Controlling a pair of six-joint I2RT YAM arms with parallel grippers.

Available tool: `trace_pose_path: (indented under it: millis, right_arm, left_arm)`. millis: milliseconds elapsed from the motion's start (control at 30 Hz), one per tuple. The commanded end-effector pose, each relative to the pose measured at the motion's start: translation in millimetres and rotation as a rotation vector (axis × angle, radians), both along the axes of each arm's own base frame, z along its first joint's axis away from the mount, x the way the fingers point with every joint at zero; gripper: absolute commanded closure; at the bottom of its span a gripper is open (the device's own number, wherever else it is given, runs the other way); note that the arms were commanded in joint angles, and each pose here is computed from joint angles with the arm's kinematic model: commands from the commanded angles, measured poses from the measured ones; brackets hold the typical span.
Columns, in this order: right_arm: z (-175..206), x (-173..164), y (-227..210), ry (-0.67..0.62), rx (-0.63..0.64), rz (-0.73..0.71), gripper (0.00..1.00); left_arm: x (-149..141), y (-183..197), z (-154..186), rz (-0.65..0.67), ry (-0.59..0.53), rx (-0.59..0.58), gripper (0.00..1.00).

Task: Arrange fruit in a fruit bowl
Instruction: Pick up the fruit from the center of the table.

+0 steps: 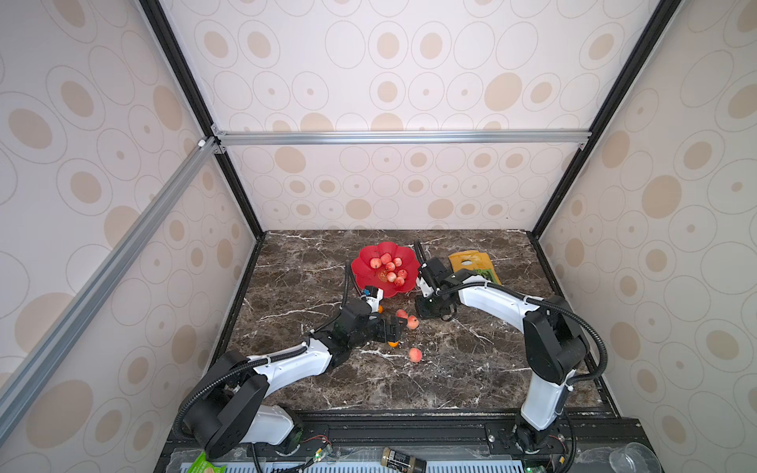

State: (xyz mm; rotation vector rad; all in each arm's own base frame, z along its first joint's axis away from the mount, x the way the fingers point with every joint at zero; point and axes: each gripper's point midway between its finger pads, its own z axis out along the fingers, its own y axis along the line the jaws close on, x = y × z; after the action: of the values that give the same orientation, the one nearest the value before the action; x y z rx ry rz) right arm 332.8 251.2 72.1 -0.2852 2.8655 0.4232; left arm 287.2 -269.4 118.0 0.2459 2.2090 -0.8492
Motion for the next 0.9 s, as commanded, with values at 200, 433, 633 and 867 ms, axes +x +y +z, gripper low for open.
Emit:
trace_pose_path:
  millis: [200,433,633,867]
  right_arm:
    - [-2.9,0.0,0.5,0.027,0.001,0.001,0.81]
    - [-4.7,-0.9,0.0,0.030,-0.004,0.005,0.85]
    - [-2.4,-2.3,0.1,0.026,0.006,0.004,0.88]
    - [-1.0,-5.0,0.0,0.027,0.014,0.000,0.91]
  left_arm:
    - [6.1,-8.7,15.4,-0.002,-0.034,-0.022,0.02]
    - [6.4,-10.3,13.3,-0.005,-0.032,-0.023,0.02]
    - [6.7,-11.3,14.8,-0.008,-0.035,-0.027,0.02]
    - [5.5,-12.5,17.9,-0.011,-0.034,-0.048,0.02]
